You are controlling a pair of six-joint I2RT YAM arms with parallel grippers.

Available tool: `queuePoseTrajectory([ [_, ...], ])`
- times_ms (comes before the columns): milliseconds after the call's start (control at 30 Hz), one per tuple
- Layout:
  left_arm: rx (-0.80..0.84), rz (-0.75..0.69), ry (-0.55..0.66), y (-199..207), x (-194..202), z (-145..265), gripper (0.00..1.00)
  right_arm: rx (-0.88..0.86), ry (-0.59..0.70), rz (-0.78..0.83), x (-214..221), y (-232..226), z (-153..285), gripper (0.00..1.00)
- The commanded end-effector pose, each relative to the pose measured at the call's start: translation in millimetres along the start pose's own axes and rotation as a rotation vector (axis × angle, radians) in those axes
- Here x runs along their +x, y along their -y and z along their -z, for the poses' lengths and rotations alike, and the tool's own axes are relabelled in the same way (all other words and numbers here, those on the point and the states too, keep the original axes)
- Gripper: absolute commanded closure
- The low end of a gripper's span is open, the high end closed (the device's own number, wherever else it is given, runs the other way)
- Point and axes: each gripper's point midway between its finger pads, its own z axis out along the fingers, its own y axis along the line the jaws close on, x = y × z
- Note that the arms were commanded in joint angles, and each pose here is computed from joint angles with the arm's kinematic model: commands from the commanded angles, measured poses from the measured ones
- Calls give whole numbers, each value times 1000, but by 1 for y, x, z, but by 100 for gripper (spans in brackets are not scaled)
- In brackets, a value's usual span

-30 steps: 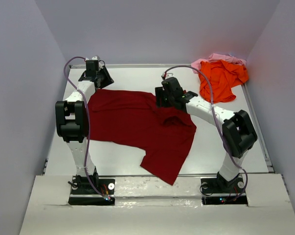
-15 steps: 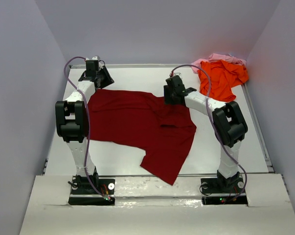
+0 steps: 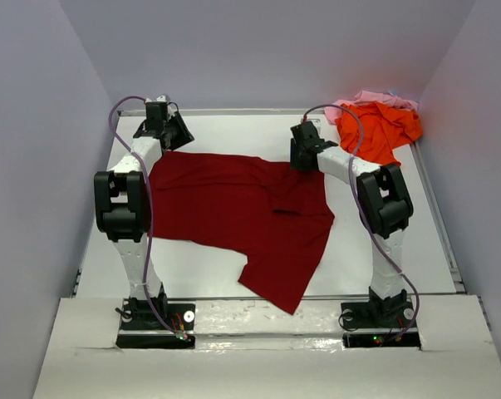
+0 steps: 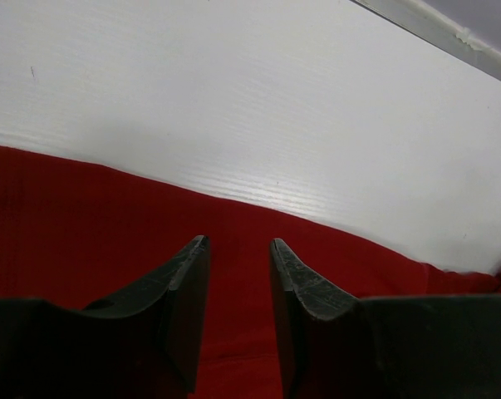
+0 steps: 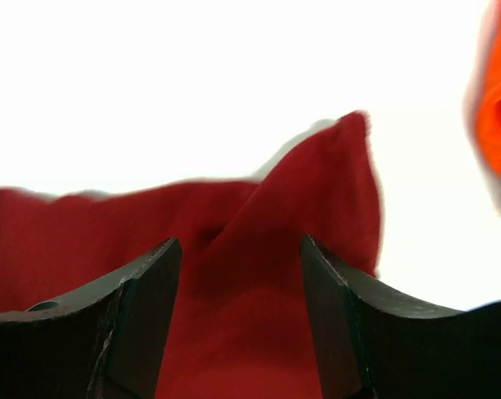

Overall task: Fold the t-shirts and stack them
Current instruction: Fold the tshirt

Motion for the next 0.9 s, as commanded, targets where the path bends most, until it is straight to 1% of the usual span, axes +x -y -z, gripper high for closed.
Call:
queuePoseTrajectory([
  [0, 52, -9, 48, 19, -18, 16, 56, 85, 43, -17, -21, 21, -13, 35],
  [33, 50, -9, 47, 18, -18, 16, 56, 113, 40, -28, -23, 35, -18, 35],
  [167, 43, -9, 40, 15, -15, 13, 57, 135, 26, -46, -28, 49, -32, 36],
  [333, 32, -10, 38, 12, -14, 10, 56, 96, 12, -57, -28, 40, -36, 36],
  [400, 31, -13, 37, 12, -13, 10, 56, 113, -10, -49, -21, 45, -46, 36],
  [533, 20, -14, 37, 10, -12, 10, 56, 126, -15, -67, -28, 54, -55, 36],
  [667, 11, -18, 29, 9, -8, 6, 56, 124, -10, -73, -42, 57, -67, 36],
  [700, 5, -18, 30, 8, -8, 5, 56, 111, 23, -83, -60, 53, -65, 36],
  [867, -8, -25, 25, 5, -6, 3, 56, 96, 40, -82, -84, 54, -72, 36],
])
